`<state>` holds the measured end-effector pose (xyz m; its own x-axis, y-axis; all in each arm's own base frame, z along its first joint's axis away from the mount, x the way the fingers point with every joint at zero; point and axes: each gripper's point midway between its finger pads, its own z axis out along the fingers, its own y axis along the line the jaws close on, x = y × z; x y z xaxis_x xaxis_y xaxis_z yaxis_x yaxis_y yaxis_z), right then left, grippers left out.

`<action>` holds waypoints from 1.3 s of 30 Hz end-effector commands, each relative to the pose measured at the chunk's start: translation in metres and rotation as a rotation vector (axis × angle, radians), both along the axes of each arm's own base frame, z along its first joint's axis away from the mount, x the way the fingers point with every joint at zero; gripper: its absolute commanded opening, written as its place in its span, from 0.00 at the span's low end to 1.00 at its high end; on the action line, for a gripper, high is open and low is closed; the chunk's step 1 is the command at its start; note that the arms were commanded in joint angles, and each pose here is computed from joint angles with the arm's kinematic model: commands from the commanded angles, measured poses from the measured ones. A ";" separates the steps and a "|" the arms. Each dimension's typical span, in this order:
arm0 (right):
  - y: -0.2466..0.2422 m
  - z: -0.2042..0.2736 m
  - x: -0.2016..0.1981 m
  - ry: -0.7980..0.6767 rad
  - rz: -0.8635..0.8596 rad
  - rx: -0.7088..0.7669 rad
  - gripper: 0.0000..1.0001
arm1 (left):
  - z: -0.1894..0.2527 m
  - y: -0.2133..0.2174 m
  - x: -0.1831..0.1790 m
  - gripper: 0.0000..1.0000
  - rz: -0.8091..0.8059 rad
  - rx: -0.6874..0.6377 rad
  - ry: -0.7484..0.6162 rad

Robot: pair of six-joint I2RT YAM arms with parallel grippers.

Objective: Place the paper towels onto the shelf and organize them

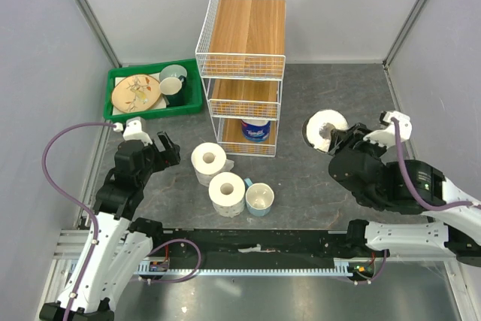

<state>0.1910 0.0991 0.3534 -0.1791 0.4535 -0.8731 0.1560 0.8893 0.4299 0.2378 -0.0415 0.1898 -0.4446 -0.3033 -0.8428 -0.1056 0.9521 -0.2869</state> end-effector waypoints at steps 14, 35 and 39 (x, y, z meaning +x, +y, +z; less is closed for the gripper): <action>-0.042 -0.023 0.090 0.140 -0.160 -0.163 0.40 | 0.014 0.000 0.008 0.96 0.004 -0.007 -0.047; 0.002 0.050 0.214 0.001 0.430 0.195 0.44 | 0.015 -0.001 0.007 0.96 -0.001 -0.011 -0.052; 0.017 0.065 0.208 -0.016 0.529 0.217 0.43 | 0.016 -0.001 0.006 0.96 -0.001 -0.012 -0.054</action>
